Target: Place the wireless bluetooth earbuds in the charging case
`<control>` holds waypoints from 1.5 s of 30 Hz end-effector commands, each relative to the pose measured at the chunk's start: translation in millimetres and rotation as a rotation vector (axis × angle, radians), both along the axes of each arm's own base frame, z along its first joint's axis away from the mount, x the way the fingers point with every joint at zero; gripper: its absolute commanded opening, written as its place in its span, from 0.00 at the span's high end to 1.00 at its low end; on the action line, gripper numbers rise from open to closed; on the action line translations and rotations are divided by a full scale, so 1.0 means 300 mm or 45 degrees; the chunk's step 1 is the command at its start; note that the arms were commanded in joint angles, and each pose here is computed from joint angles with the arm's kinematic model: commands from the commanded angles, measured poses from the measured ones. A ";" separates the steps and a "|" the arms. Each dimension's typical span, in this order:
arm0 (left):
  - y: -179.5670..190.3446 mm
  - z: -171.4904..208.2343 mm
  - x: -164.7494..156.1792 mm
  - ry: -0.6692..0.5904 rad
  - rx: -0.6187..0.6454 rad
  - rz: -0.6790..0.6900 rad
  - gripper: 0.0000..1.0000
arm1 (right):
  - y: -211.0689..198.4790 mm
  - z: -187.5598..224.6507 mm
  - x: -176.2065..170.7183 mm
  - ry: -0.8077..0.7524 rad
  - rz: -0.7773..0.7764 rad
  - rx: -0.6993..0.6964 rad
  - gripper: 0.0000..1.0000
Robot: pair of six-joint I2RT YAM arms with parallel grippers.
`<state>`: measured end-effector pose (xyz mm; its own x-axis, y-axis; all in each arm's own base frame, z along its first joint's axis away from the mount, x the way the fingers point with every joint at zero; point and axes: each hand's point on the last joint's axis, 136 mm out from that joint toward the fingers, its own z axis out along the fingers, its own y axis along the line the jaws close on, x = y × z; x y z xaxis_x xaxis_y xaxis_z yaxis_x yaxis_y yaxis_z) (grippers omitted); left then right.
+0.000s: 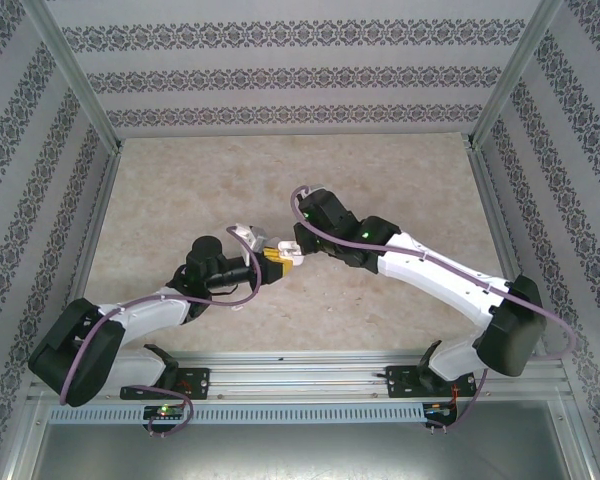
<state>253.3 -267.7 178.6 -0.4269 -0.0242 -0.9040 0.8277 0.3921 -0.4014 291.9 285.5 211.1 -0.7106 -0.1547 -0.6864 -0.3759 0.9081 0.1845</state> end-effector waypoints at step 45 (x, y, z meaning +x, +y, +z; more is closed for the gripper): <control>-0.031 0.166 0.087 -0.035 -0.202 -0.007 1.00 | 0.012 -0.038 -0.124 0.035 0.189 -0.095 0.83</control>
<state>270.1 -276.2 193.8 -0.4806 -0.1010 -0.8711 0.8026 0.3497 -0.4833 269.5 282.6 209.2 -0.6713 -0.2556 -0.6958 -0.4587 0.8806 0.1191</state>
